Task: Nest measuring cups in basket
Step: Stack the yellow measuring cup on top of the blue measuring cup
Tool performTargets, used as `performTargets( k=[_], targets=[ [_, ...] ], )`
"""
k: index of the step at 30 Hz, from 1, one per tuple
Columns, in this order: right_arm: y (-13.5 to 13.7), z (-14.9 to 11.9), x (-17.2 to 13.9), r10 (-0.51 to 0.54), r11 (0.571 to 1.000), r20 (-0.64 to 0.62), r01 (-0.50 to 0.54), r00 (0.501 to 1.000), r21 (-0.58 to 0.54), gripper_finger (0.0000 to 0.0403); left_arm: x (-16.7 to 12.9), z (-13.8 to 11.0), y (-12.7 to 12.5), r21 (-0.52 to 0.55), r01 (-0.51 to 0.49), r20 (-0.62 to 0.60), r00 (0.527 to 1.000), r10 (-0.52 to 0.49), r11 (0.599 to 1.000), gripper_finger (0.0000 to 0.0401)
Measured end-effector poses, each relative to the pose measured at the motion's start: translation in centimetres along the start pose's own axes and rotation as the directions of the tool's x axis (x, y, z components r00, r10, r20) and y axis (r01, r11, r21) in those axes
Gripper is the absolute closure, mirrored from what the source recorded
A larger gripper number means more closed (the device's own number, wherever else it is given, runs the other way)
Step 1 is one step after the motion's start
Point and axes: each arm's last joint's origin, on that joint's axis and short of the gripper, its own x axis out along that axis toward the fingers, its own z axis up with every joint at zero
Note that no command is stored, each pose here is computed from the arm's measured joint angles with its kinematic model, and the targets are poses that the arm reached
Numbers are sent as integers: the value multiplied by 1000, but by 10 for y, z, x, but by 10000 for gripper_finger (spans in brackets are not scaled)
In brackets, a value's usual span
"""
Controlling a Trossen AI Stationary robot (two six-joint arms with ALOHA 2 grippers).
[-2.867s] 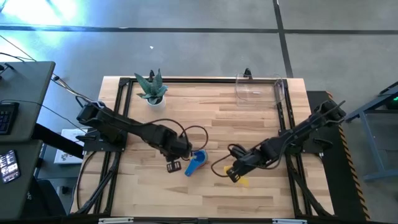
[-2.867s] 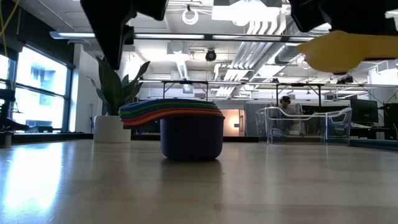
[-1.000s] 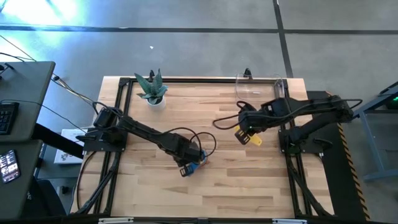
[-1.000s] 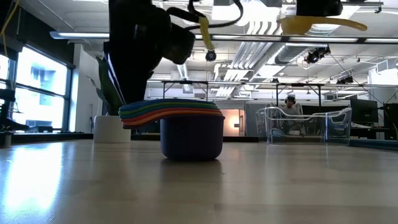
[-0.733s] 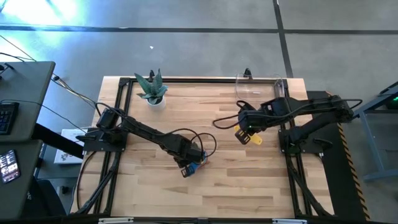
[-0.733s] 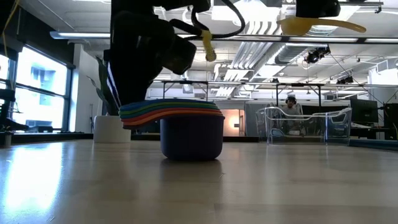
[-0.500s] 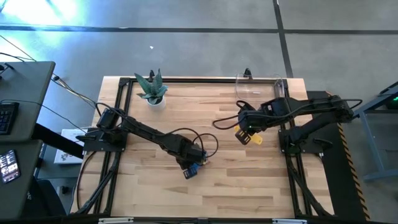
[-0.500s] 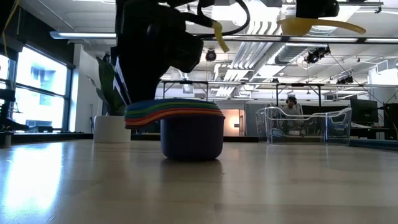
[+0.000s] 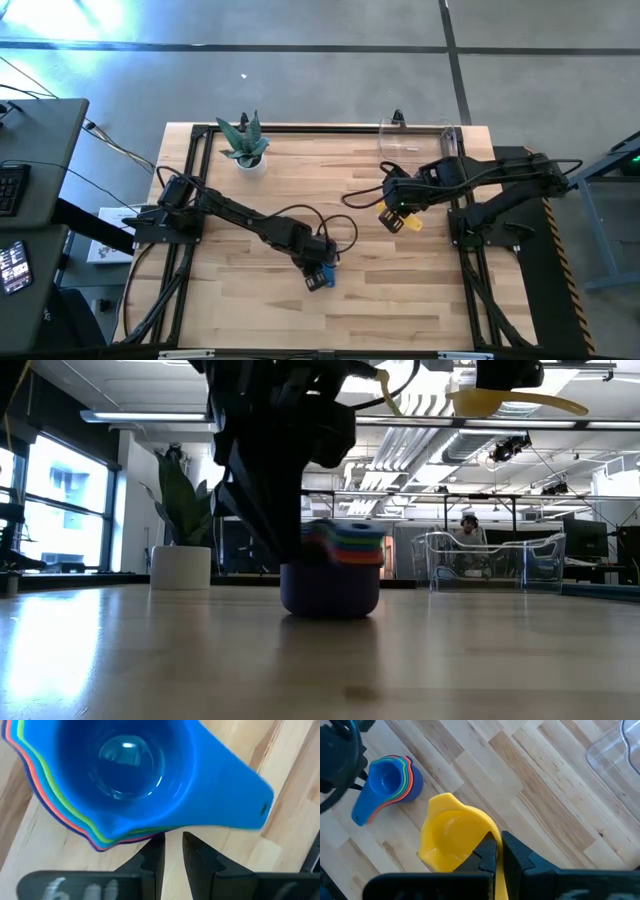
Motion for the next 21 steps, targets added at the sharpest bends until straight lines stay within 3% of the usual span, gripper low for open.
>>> performTargets(
  k=[7,12,21],
  targets=[
    [0,0,0,2,1000,-6,-2,1000,22,402,6,4,-3,5,44,21,999,-44,999,343],
    [1,0,0,7,996,-3,-7,1000,91,402,-7,3,-4,62,42,27,999,-44,997,343],
    [17,-7,6,21,960,-12,-17,1000,281,402,-56,-5,4,169,-82,83,994,69,982,343]
  ],
)
